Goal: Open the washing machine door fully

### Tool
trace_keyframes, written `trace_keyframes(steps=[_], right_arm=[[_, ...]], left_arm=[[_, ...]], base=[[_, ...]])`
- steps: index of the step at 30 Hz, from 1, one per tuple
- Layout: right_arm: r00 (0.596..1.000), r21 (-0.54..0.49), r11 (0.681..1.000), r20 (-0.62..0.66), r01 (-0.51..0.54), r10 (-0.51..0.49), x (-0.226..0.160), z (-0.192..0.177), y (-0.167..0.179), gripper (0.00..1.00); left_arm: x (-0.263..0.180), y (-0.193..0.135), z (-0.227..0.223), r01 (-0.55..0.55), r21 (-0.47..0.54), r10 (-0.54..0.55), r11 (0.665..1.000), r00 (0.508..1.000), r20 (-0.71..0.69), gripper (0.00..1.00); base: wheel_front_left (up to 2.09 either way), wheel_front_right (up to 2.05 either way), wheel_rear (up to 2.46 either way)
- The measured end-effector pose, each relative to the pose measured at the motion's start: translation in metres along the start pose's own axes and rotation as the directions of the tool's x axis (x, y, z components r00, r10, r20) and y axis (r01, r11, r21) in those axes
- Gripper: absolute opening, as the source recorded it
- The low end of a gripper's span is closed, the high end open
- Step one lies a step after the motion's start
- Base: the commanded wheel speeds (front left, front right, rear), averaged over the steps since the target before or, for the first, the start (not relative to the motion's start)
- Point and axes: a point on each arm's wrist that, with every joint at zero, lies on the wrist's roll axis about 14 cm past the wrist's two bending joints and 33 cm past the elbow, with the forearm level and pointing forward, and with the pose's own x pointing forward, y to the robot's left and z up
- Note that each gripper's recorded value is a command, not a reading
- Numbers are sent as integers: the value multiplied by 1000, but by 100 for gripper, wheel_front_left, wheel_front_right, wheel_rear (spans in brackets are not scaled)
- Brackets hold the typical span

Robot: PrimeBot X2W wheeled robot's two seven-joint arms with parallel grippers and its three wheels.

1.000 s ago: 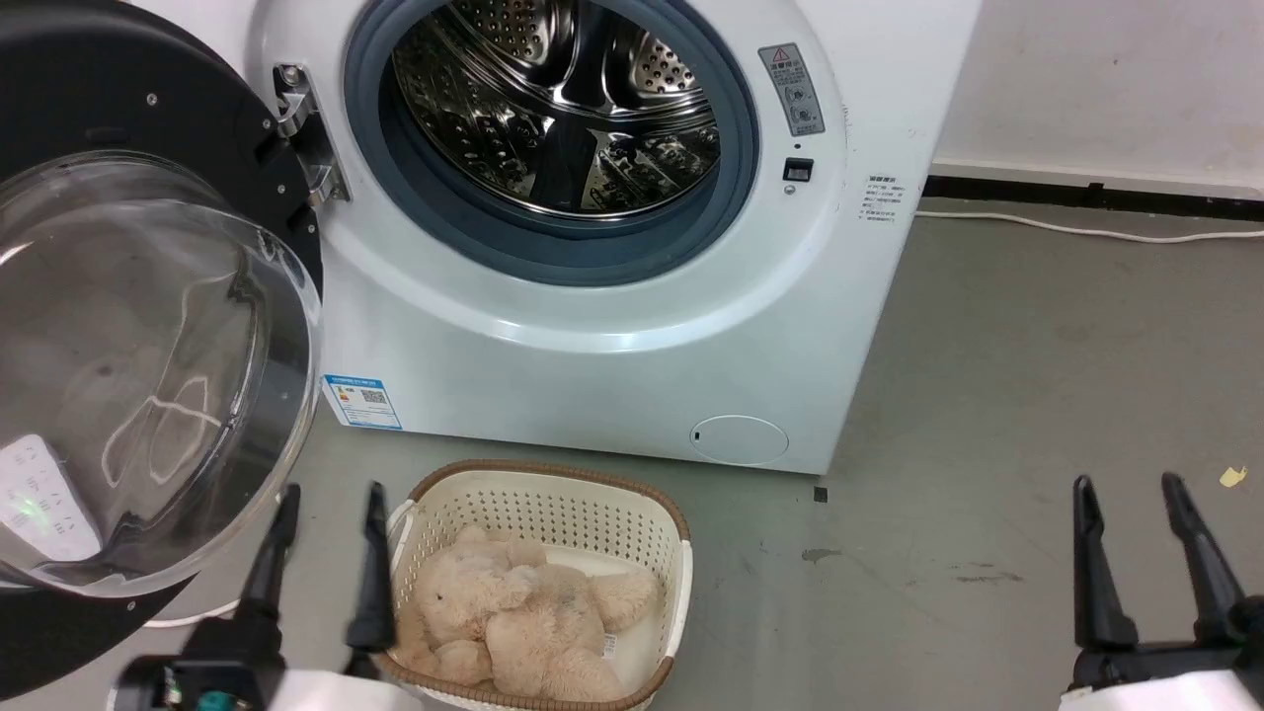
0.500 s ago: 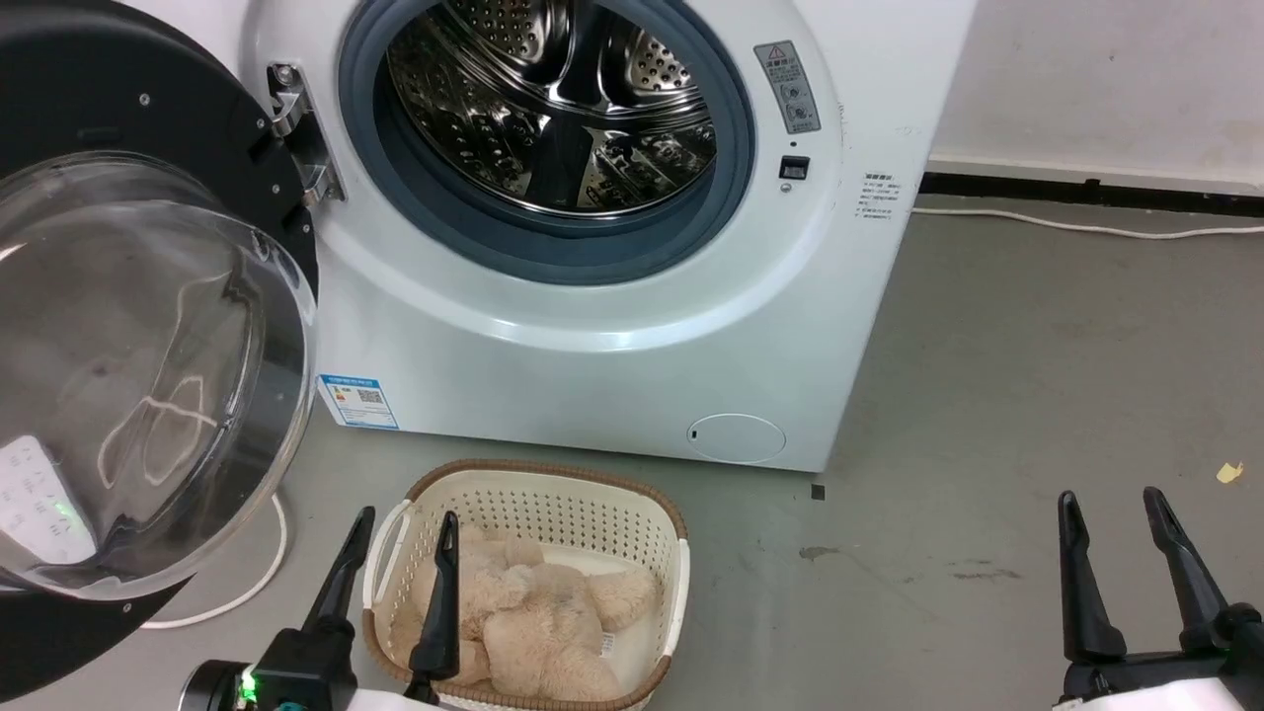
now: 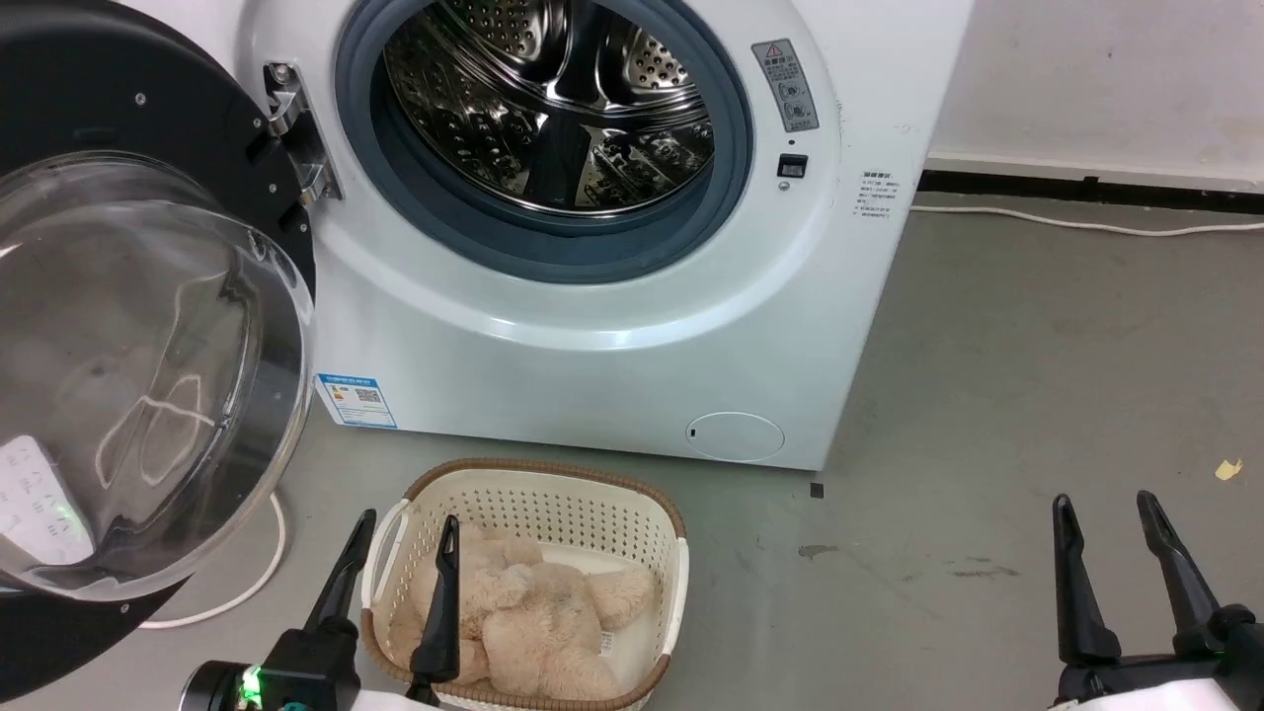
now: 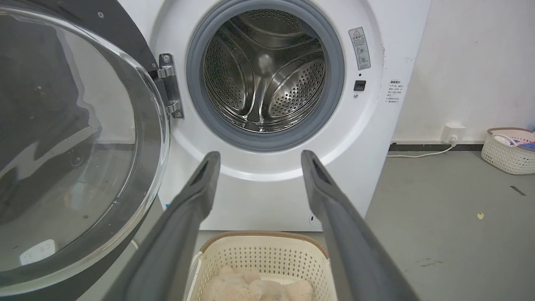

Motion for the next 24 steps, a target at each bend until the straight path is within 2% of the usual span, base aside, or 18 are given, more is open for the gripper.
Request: trace_keyframes(steps=[4,5,24], right_arm=[[1000,4,1000,-1,-2,2,0,0,1,100],[1000,4,1000,-1,-1,1,0,0,1,0],[999,-6,1000,-35,0,0,-3,-4,0,0]], left_arm=[[0,0,1,-2,0,2,1000,1000,2,100],[0,0,1,-1,1,1,1000,1000,1,0],[2,-2,-3,9,7,-9,1000,1000,-27,0]], base=[[0,0,0],[0,0,0],[0,0,0]])
